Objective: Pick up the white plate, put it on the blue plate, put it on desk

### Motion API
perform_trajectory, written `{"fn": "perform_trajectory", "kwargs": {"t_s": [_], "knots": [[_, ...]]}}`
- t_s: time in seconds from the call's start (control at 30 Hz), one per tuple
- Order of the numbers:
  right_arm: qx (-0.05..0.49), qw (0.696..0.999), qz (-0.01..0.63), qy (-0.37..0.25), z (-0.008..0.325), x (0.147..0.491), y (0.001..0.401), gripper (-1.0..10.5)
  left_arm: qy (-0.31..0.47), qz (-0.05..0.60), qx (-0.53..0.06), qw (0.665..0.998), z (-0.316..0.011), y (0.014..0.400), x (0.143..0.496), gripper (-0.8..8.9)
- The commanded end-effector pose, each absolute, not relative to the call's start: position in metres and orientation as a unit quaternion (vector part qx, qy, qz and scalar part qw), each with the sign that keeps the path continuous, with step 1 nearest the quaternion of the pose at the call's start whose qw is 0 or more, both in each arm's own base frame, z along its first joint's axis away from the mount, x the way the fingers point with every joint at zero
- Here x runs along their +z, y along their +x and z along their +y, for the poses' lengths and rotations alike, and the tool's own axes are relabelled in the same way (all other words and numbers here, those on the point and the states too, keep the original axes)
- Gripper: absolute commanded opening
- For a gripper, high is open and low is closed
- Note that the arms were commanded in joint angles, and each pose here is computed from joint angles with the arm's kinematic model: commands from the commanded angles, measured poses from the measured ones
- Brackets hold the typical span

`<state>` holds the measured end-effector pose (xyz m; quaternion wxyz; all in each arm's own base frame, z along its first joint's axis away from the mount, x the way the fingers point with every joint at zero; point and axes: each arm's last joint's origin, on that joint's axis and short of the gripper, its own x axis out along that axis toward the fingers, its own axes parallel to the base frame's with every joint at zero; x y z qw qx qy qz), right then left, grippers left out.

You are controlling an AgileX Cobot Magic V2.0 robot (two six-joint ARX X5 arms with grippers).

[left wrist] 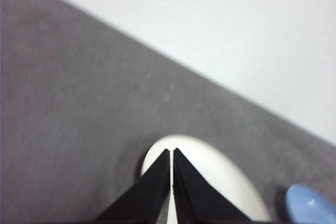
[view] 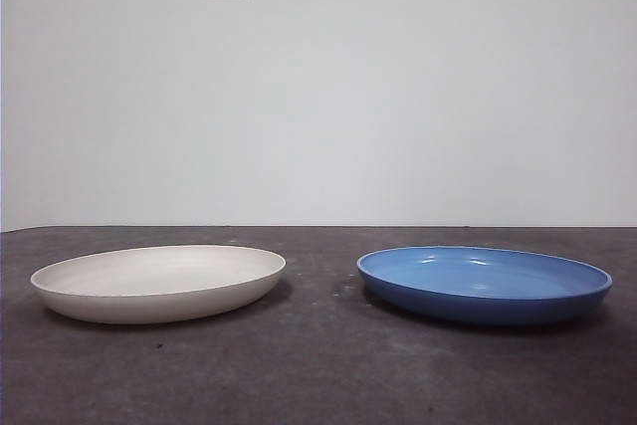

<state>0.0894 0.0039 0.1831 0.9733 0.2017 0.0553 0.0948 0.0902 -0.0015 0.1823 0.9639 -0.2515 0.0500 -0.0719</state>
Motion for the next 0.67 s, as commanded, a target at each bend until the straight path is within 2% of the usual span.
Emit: {"fn": "perform_trajectory", "kwargs": {"t_s": [0.03, 0.17, 0.33, 0.53, 0.67], "knots": [[0.102, 0.974, 0.018, 0.203, 0.004, 0.205, 0.084, 0.1, -0.256, 0.018, -0.086, 0.963, -0.002, 0.085, 0.203, 0.09], [0.109, 0.975, -0.021, 0.193, 0.004, 0.232, 0.074, 0.1, -0.248, 0.003, -0.113, 0.962, -0.004, 0.077, 0.229, 0.09], [0.109, 0.980, -0.042, 0.163, 0.005, 0.265, 0.063, 0.1, -0.210, 0.018, -0.109, 0.971, -0.004, 0.068, 0.263, 0.08], [0.105, 0.987, -0.020, 0.121, 0.005, 0.300, 0.059, 0.1, -0.170, 0.055, -0.113, 0.977, -0.005, 0.068, 0.298, 0.08], [0.121, 0.988, 0.027, 0.092, 0.006, 0.320, 0.062, 0.1, -0.146, 0.105, -0.135, 0.974, -0.006, 0.075, 0.315, 0.08]]}}
